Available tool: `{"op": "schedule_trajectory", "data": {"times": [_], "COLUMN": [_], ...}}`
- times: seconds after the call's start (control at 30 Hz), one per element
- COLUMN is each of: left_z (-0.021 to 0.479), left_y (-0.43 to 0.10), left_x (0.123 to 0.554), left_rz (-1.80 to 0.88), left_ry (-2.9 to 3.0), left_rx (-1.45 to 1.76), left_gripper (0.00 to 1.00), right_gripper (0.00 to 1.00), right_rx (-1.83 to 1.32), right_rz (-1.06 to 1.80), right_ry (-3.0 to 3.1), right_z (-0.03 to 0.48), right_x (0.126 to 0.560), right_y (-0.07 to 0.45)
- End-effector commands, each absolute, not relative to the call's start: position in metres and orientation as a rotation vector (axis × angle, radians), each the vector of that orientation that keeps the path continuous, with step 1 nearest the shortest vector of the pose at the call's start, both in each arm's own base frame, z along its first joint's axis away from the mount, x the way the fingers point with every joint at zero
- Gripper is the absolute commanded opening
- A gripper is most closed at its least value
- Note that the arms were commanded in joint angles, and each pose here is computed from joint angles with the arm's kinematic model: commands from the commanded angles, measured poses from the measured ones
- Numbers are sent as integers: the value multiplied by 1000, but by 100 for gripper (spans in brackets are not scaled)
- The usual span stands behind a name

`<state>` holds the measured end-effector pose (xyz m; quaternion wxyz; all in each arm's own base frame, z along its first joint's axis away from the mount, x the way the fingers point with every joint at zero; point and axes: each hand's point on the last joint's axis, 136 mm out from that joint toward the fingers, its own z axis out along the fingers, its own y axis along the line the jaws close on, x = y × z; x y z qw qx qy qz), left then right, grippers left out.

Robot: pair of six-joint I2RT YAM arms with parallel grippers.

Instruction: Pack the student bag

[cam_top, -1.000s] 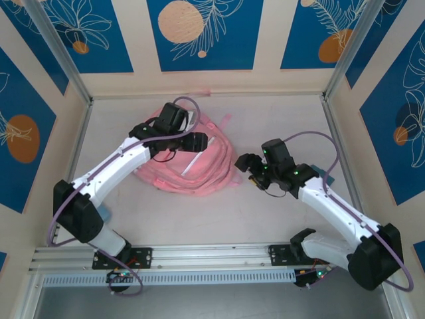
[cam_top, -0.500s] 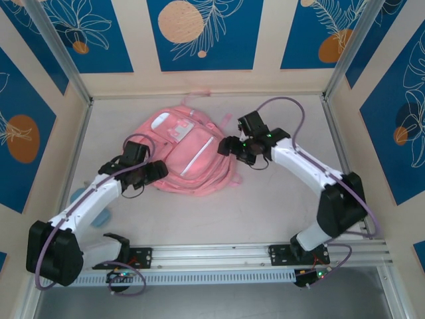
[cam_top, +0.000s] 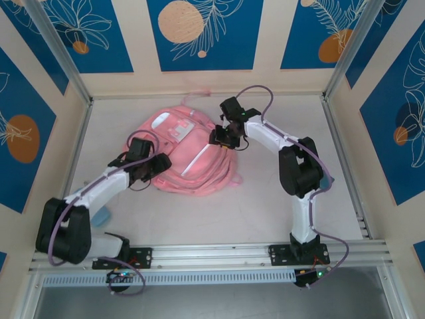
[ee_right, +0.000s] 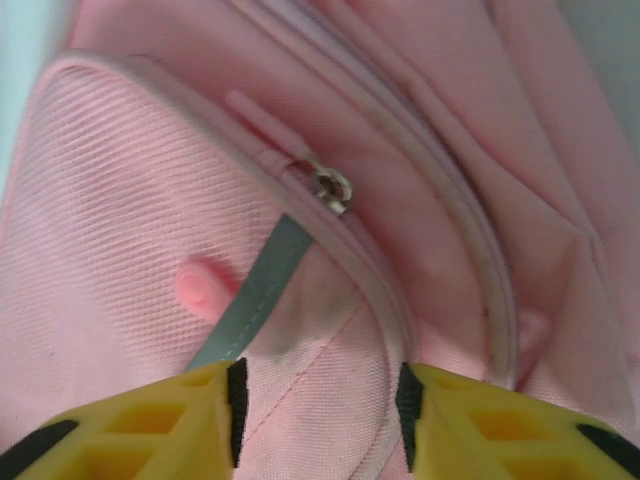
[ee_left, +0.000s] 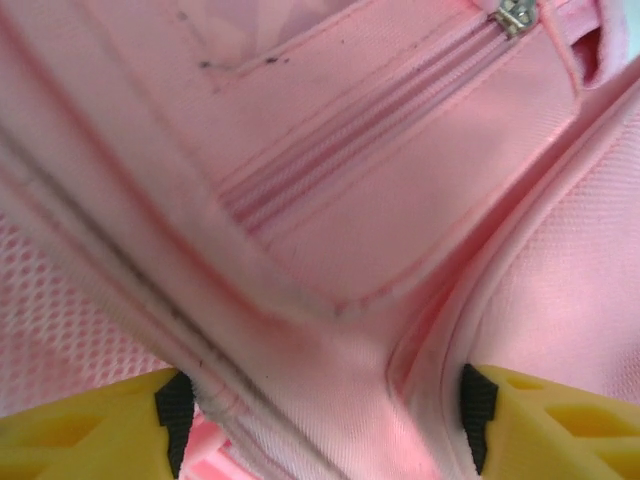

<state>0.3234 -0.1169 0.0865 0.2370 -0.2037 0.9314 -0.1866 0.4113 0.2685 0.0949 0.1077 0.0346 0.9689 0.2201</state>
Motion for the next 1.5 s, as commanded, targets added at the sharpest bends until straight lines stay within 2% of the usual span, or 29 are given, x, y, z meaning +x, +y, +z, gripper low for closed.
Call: {"op": "schedule_trajectory", "data": {"times": [0.0,0.17,0.37,0.5,0.67,0.87,1.13,1.3,1.47], "left_z": [101,97,106,116,117,109,94,93,92], "left_y": [-137,-164,-179,-166,-132,-97,-57,-44,-42], "left_x": [355,375,388,380,348,313,281,272,270], "left_rz": [-627,-741,-809,-708,-501,-406,-330,-329,-349], "left_ry": [2483,2512,2511,2513,2542,2537,2557,2541,2540], "left_rx": [-433,-293,-202,-189,-172,-347,-571,-663,-678], "left_gripper": [67,62,62,69,77,78,82,94,98], "right_gripper": [41,35,35,42,55,59,60,61,62], "right_rx": [245,393,457,407,299,-44,-718,-894,-955], "right_rz": [523,396,389,471,555,347,22,-35,-149], "right_ry": [2938,2939,2898,2860,2793,2740,2638,2623,2635], "right_z": [68,54,64,86,125,151,137,117,96], "right_x": [396,371,356,355,348,333,320,319,326], "right_y": [246,218,200,201,205,230,319,357,361]}}
